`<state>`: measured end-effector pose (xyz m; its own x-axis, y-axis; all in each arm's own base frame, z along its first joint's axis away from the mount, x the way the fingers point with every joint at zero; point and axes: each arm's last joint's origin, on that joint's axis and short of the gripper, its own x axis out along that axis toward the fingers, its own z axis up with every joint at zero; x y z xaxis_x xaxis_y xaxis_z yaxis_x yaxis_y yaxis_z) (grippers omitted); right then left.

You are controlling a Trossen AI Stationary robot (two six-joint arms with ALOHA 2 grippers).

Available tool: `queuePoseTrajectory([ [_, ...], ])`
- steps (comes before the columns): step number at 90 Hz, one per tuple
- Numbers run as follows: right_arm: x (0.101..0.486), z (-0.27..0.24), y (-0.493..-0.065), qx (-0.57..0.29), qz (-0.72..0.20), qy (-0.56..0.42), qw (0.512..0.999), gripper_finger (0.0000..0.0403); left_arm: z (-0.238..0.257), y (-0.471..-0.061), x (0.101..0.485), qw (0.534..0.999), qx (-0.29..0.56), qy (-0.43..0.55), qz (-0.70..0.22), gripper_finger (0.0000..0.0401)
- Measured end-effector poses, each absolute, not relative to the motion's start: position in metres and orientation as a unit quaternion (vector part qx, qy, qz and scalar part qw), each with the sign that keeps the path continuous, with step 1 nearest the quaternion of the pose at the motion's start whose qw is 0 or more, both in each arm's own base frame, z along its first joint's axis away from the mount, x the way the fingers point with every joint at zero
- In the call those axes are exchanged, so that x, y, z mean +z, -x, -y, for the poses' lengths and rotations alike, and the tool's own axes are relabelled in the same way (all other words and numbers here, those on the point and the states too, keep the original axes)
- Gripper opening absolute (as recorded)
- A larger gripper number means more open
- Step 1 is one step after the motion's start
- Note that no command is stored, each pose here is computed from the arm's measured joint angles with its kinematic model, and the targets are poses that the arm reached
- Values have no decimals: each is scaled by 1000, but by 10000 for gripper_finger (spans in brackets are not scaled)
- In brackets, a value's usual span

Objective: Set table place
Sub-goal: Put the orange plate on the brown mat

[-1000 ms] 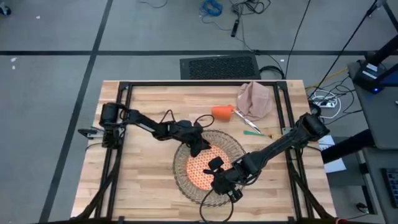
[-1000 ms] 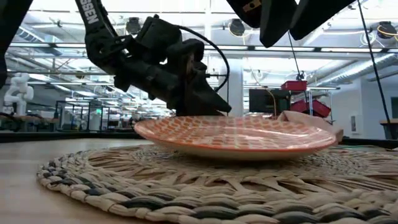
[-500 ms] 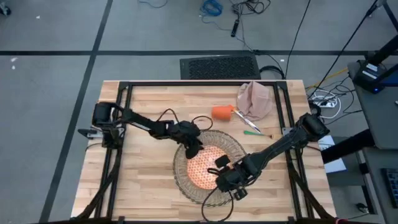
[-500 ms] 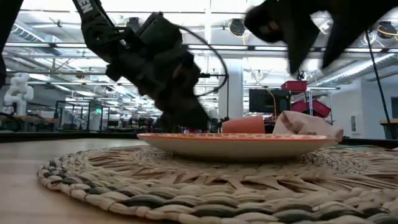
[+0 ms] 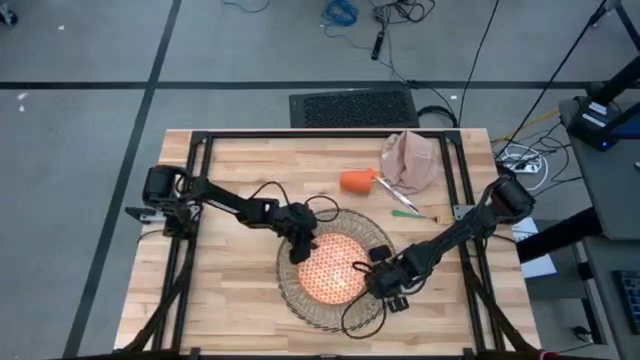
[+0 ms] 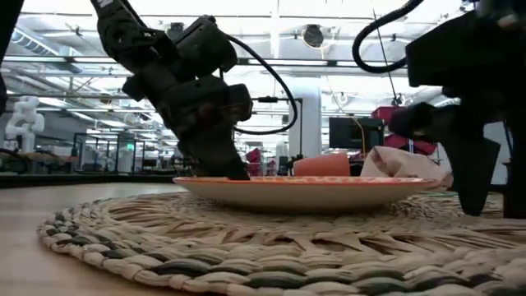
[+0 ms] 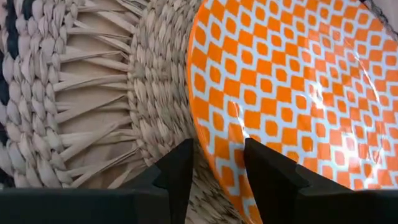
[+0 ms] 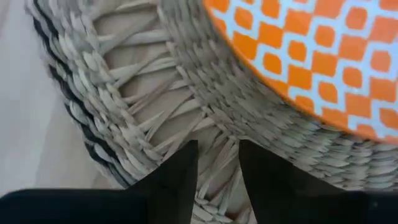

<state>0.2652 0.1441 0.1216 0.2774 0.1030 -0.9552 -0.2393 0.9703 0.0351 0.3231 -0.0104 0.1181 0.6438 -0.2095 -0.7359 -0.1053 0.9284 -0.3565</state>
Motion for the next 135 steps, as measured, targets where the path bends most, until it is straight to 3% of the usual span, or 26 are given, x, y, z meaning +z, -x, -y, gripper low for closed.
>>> queuePoseTrajectory([
  [39, 119, -126, -289, 149, -517, 51, 841, 109, 28, -308, 107, 863, -4, 190, -469, 128],
  [79, 123, -124, -301, 124, -469, 50, 873, 109, 42, -284, 136, 891, 10, 183, -415, 128],
  [102, 131, -127, -305, 139, -475, 49, 867, 109, 43, -292, 162, 931, -14, 176, -320, 128],
  [135, 154, -132, -313, 142, -507, 72, 847, 109, 42, -290, 162, 929, -9, 172, -328, 128],
])
